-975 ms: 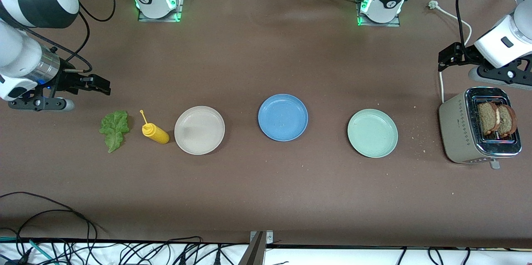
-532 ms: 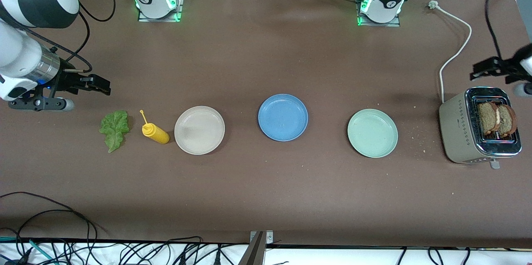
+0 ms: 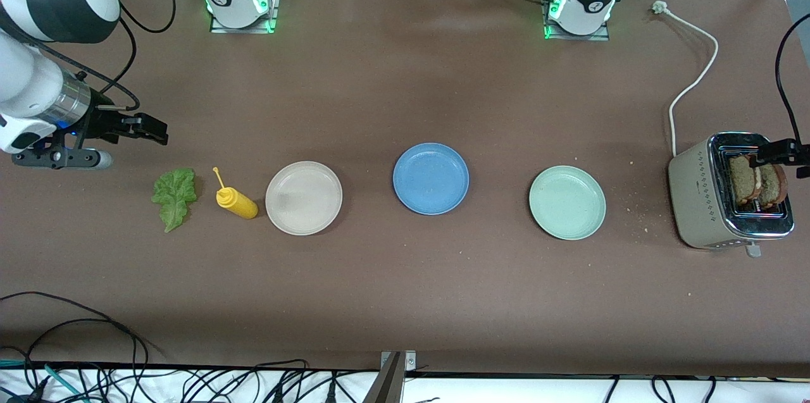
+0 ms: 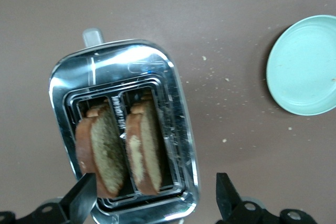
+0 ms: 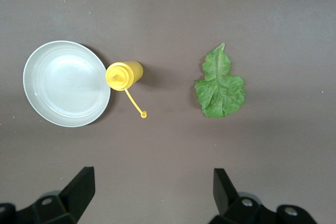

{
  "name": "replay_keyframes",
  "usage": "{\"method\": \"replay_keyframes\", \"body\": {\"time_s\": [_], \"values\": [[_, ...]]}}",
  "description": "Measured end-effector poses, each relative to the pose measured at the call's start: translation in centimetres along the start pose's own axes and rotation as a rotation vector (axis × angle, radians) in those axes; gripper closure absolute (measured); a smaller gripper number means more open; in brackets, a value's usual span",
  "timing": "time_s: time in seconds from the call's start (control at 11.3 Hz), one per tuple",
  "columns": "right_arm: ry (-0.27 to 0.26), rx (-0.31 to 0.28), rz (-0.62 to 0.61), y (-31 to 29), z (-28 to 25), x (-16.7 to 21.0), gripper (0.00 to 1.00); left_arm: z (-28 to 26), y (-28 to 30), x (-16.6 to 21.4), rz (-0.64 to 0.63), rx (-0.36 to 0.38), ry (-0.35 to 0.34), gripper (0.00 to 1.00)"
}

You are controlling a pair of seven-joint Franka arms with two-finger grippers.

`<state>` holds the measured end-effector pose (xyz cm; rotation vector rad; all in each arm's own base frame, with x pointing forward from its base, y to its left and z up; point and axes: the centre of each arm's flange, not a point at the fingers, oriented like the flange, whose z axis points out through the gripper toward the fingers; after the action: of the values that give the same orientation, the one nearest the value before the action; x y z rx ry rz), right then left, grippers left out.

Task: Make sandwich in blue plate with both arms
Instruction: 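Lower the left gripper into the toaster and grasp a bread slice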

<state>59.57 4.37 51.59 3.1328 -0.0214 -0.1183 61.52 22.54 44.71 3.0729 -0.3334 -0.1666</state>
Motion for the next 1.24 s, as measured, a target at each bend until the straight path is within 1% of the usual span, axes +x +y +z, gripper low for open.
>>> {"method": "replay_keyframes", "body": {"time_s": [0.18,0.44,0.8,0.89,0.97,1.15,1.24], "values": [[0.0,0.0,0.0,0.0,0.0,0.0,0.0,2.3,-2.3,-0.4,0.009,-0.019,-0.01,0.0],[0.0,0.0,0.001,0.1,0.0,0.0,0.0,4.6,-2.3,0.2,0.005,-0.085,-0.011,0.0],[0.0,0.0,0.001,0.1,0.0,0.0,0.0,7.7,-3.2,0.2,-0.008,-0.121,-0.044,0.0],[0.0,0.0,0.001,0.1,0.0,0.0,0.0,8.0,-3.5,0.1,-0.011,-0.125,-0.048,0.04],[-0.001,0.0,0.002,0.1,0.0,0.0,0.0,8.1,-3.4,0.0,-0.009,-0.133,-0.058,0.17],[-0.001,0.0,0.002,0.1,0.0,0.0,0.0,8.0,-2.5,0.2,0.005,-0.151,-0.078,0.47],[-0.001,0.0,0.002,0.1,0.0,0.0,0.0,7.9,-2.5,0.2,0.006,-0.151,-0.078,0.58]]}}
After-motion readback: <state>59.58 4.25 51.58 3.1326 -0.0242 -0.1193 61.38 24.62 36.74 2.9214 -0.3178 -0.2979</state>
